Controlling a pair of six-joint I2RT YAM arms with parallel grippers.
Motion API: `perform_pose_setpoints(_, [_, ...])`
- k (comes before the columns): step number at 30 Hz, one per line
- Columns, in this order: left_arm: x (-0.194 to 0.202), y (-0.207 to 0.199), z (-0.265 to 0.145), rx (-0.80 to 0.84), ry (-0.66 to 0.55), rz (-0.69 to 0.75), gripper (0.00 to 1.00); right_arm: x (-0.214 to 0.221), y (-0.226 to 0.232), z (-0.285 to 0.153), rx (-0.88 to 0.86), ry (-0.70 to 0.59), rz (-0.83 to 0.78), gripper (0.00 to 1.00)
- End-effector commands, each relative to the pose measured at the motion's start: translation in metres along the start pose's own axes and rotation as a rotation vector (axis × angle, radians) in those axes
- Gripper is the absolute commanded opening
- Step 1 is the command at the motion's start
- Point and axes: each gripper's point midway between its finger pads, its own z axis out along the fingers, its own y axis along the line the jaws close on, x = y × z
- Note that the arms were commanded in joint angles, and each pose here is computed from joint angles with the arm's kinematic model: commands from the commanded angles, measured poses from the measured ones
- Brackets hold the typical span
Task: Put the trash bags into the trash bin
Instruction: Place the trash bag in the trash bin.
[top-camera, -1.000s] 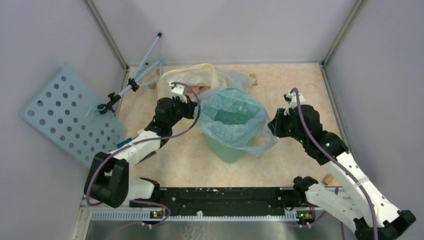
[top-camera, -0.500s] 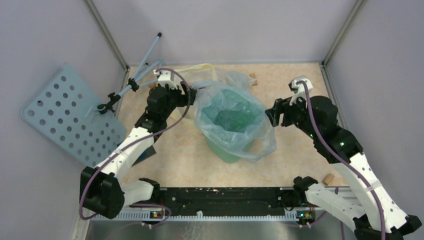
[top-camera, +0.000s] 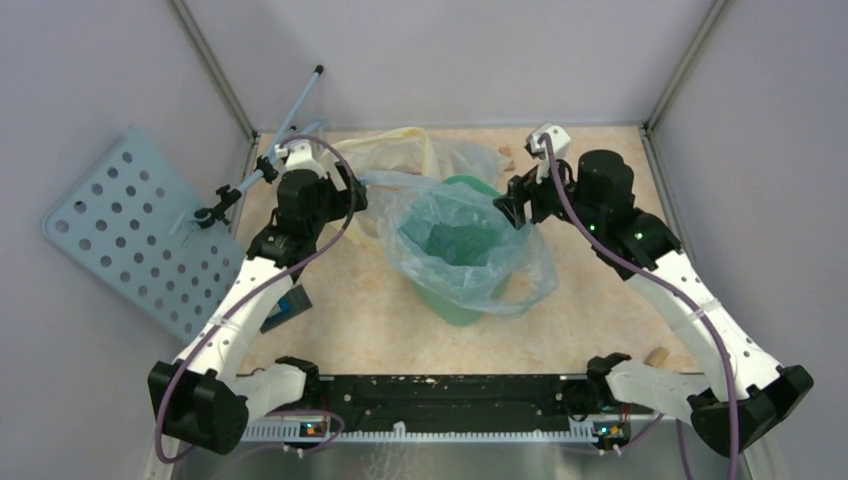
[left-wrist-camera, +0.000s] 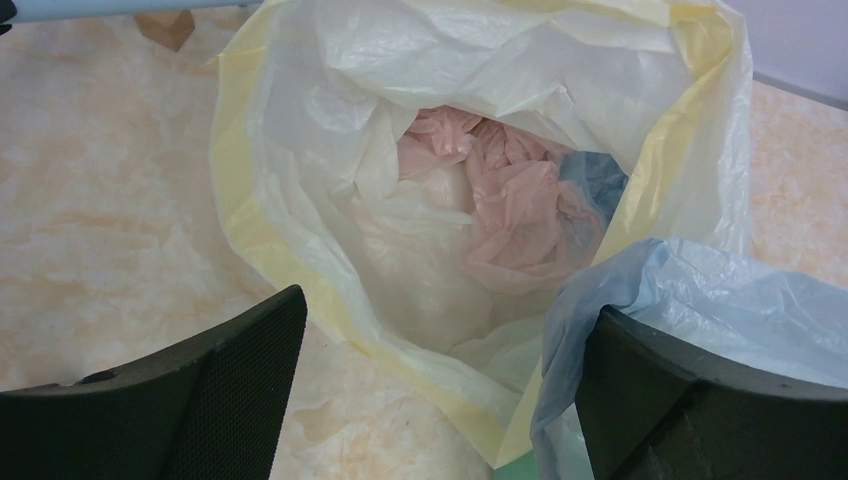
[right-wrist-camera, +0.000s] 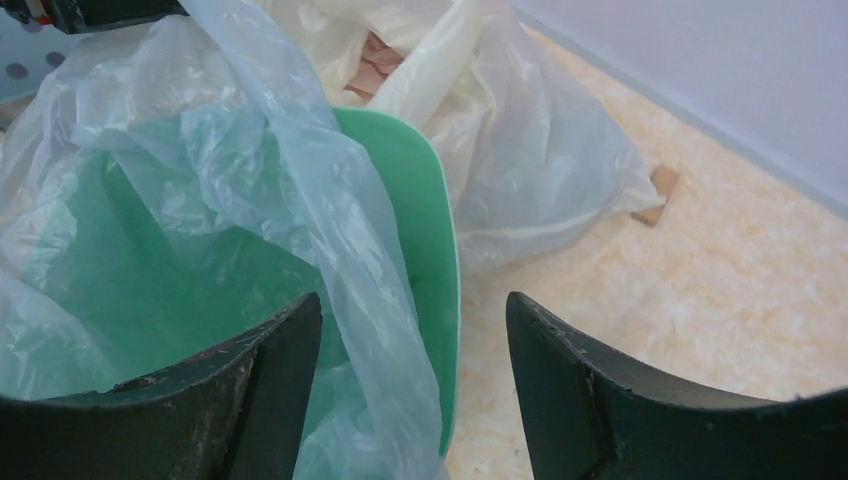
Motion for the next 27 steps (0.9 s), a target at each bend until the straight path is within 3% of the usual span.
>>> perform_pose_setpoints(1, [-0.013,-0.022,-0.007,0.136,-0.044,0.031,0.99,-0.042,0.015,0.009,-0.107,-0.099,-0.126,0.68])
perform_pose_setpoints(9, [-0.023,-0.063,0.002,0.324,-0.021,0.095,0.97,-0.039,0.033,0.037,-0.126,-0.057,-0.254,0.64])
perform_pose_setpoints(14, [-0.023,-0.063,0.008,0.316,-0.011,0.097,0.97,-0.039,0.015,0.052,-0.025,-0.016,-0.214,0.54])
perform_pose_setpoints(18, [-0.023,-0.060,0.011,0.298,-0.014,0.104,0.97,-0.042,0.008,0.056,0.019,-0.028,-0.204,0.39])
perform_pose_setpoints(23, [-0.018,-0.058,0.014,0.288,0.004,0.107,0.97,-0.040,0.004,0.061,0.039,-0.017,-0.206,0.39])
perform_pose_setpoints(24, [-0.017,-0.058,0.015,0.288,0.006,0.107,0.97,-0.039,0.002,0.063,0.051,-0.012,-0.203,0.36])
perform_pose_setpoints(27, [-0.014,-0.056,0.017,0.280,0.013,0.106,0.95,-0.039,-0.001,0.067,0.067,-0.003,-0.196,0.10])
